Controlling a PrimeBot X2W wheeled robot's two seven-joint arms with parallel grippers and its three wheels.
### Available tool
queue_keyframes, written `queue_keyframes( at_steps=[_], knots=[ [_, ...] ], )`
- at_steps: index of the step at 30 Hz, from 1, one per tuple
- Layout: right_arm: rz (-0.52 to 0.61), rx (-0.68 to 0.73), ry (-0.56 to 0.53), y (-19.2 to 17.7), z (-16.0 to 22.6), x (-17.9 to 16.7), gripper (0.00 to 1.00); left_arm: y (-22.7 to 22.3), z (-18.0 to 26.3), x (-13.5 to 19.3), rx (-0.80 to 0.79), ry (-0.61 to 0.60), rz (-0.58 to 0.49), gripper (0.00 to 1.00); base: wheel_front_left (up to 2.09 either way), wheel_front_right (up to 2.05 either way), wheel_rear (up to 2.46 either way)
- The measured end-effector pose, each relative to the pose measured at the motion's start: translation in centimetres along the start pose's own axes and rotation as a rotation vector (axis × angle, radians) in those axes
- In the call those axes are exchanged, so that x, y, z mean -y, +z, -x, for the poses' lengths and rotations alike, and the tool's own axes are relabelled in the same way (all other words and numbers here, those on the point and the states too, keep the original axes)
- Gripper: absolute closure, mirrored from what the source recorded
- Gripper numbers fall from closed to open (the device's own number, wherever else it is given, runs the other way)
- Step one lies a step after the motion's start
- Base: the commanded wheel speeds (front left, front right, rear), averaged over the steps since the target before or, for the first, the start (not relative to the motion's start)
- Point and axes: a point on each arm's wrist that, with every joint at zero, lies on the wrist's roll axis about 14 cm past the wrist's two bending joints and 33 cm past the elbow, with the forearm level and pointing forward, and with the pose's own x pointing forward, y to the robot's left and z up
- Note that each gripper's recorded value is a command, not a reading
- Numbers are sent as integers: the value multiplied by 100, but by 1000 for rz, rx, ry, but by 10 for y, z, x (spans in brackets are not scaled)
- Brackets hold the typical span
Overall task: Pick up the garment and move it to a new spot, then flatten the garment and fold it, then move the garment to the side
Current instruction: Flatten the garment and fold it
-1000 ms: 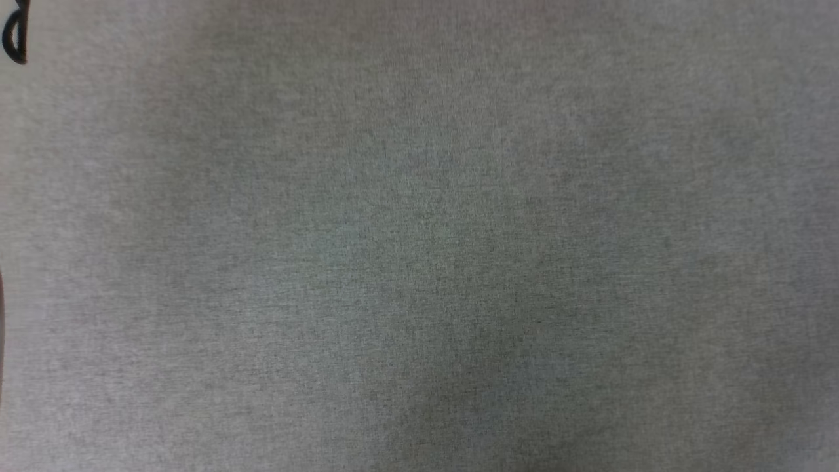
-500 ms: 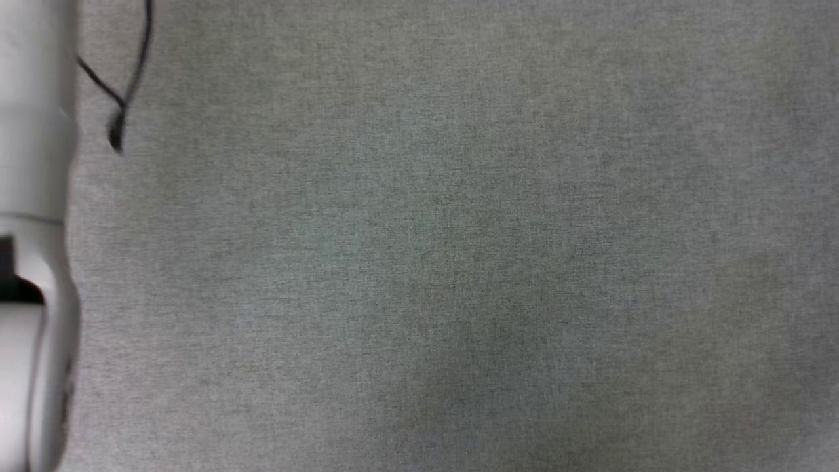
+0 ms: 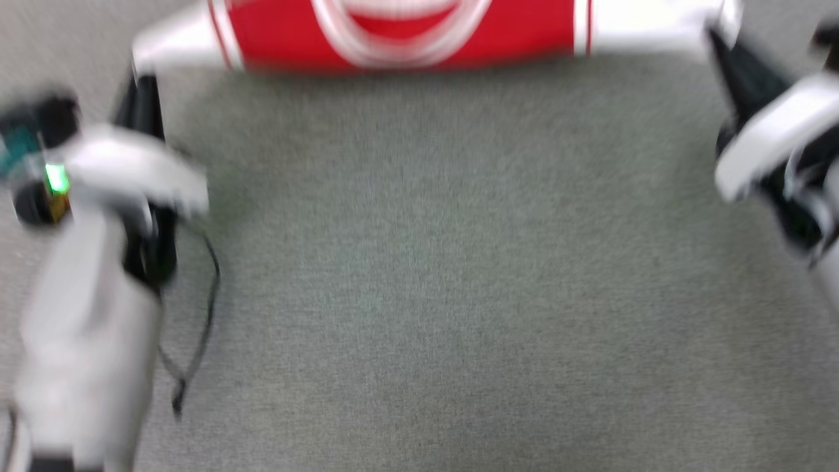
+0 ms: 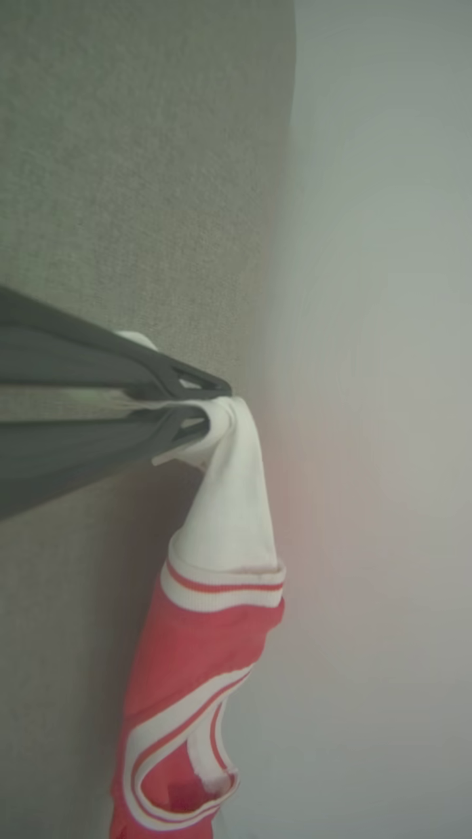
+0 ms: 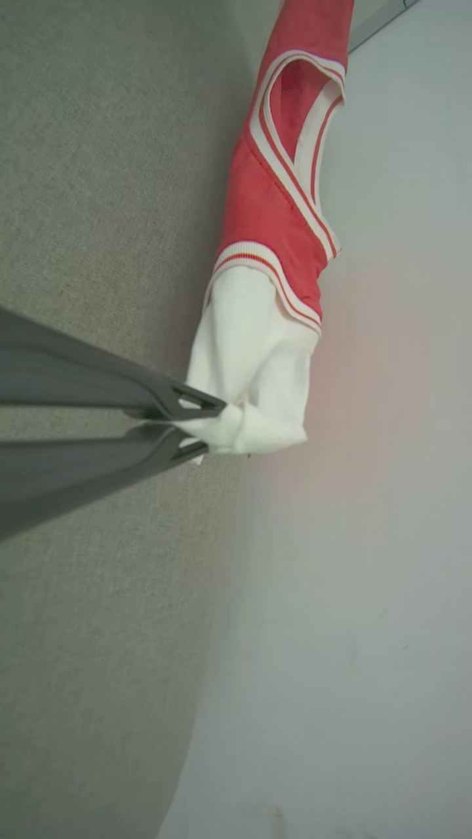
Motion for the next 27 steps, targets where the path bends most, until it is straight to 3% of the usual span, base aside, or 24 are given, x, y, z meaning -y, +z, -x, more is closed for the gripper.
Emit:
queue_keyframes(
  at_steps=[13, 21, 22, 23, 24, 27],
  knots=[
    [-136, -185, -49, -78, 149, -23, 100, -36, 183, -16, -99, 126, 30, 100, 0, 0, 0],
    [-240, -344, -116, -139, 228, -44, 100, -66, 256, -18, -271, 178, 12, 100, 0, 0, 0],
    [-255, -381, -128, -148, 238, -46, 84, -72, 265, -20, -298, 191, 2, 100, 0, 0, 0],
    [-251, -389, -130, -150, 241, -47, 58, -74, 267, -18, -311, 188, -4, 100, 0, 0, 0],
    [-240, -405, -128, -152, 243, -49, 1, -75, 268, -16, -313, 187, 3, 100, 0, 0, 0],
    [-239, -423, -121, -151, 244, -54, 0, -72, 268, -14, -304, 194, 5, 100, 0, 0, 0]
  ],
)
